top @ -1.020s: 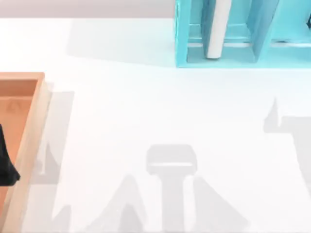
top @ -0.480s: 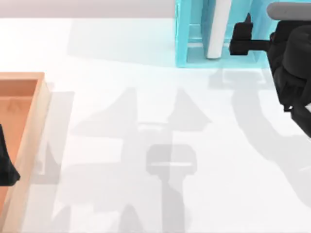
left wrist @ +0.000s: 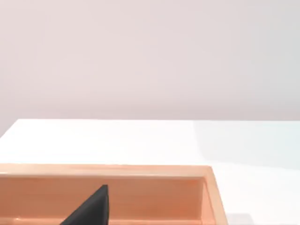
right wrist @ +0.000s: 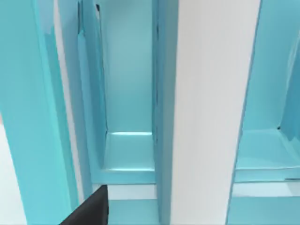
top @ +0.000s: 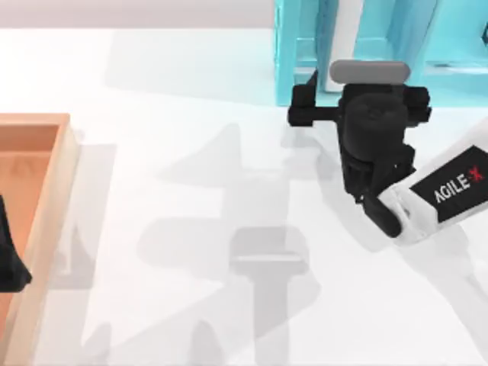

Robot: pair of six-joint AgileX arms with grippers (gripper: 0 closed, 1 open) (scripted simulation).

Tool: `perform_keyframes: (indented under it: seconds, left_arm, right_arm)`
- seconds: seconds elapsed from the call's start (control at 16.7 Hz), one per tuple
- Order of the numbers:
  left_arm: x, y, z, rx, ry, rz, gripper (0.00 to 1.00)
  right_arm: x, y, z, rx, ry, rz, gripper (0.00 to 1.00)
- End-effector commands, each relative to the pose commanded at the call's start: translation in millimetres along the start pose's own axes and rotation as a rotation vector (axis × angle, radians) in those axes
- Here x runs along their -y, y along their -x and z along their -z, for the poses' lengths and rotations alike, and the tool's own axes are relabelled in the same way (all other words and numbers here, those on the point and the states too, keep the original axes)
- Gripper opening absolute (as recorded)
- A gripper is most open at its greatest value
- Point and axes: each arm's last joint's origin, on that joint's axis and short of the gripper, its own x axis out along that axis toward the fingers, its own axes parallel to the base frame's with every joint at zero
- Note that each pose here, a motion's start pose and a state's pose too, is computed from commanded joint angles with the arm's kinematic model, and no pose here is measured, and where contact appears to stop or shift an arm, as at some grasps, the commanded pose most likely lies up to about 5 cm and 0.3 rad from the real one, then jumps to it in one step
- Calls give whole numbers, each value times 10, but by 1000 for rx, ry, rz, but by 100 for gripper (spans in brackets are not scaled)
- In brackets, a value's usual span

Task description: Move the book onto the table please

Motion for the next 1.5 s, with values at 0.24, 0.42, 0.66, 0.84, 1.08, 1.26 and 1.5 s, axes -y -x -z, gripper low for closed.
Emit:
perform_keyframes:
  seconds: [0.24, 0.42, 0.66, 0.84, 1.08, 1.26, 1.5]
  left_arm:
    - [0, 0, 0, 0, 0, 0, 100]
    - [0, 0, 0, 0, 0, 0, 100]
    - [0, 0, 0, 0, 0, 0, 100]
    - [0, 0, 0, 0, 0, 0, 100]
    - [0, 0, 0, 0, 0, 0, 100]
    - [0, 0, 0, 0, 0, 0, 100]
    - [0, 0, 0, 0, 0, 0, 100]
  right_arm:
    - [-18, -6, 24, 1, -1, 0, 100]
    - [4, -14, 29, -3, 1, 2, 100]
    - [-40, -248, 31, 1, -1, -1, 100]
    - [-58, -546, 36, 1, -1, 0, 100]
    - [-37, -909, 22, 3, -2, -1, 100]
    - [-18, -1006, 23, 1, -1, 0, 100]
    - [-18, -1006, 23, 1, -1, 0, 92]
